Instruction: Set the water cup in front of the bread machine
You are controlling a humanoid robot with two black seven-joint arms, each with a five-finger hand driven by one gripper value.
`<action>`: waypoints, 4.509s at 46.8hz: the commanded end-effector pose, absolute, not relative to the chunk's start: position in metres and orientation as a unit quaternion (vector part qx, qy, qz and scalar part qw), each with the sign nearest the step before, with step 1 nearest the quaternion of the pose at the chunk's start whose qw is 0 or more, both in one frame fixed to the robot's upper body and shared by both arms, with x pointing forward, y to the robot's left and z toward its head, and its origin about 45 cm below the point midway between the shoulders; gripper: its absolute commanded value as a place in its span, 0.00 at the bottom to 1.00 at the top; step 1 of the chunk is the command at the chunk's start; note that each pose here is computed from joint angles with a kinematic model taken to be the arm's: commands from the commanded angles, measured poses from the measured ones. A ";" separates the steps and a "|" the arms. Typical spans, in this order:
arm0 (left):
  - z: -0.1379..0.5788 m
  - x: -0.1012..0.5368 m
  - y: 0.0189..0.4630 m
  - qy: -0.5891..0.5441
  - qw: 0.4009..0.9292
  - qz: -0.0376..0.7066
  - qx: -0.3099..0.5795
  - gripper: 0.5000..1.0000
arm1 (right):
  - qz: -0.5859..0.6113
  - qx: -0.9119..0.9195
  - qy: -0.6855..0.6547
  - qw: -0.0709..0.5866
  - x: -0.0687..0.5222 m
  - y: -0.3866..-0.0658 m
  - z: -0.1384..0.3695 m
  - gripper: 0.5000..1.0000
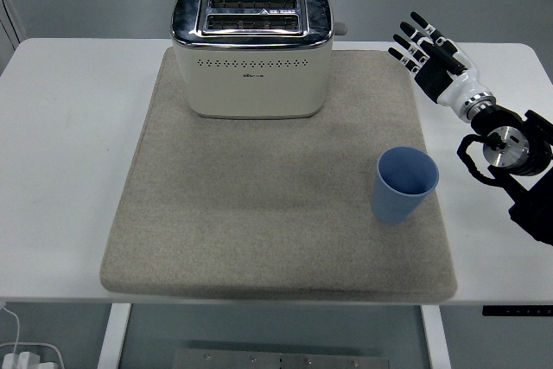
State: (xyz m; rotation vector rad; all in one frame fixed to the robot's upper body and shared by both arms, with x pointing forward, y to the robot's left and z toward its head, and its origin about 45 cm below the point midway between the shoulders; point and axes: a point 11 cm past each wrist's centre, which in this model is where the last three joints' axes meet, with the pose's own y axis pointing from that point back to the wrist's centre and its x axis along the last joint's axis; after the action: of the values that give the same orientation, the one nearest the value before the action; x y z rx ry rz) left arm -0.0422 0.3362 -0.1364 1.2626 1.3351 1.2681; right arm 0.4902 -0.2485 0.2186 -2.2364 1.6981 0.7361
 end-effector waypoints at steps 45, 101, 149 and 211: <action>-0.137 -0.035 0.336 0.534 0.444 0.512 0.506 1.00 | 0.235 -0.784 0.564 0.113 0.466 -0.315 0.207 0.85; -0.137 -0.036 0.336 0.535 0.443 0.512 0.506 1.00 | 0.195 -0.779 0.596 0.024 0.391 -0.441 0.176 0.85; -0.137 -0.036 0.336 0.535 0.443 0.512 0.506 1.00 | 0.165 -0.832 0.529 0.014 0.348 -0.422 0.195 0.85; -0.137 -0.035 0.336 0.534 0.444 0.512 0.506 1.00 | 0.018 -0.716 0.696 0.039 0.397 -0.565 0.315 0.84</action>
State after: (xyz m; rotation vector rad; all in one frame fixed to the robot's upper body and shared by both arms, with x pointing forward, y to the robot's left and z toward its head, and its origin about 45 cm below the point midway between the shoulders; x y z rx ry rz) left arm -0.0354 0.3357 -0.1366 1.2551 1.3249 1.2693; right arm 0.3992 -0.5591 0.3125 -2.2030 2.1165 0.0673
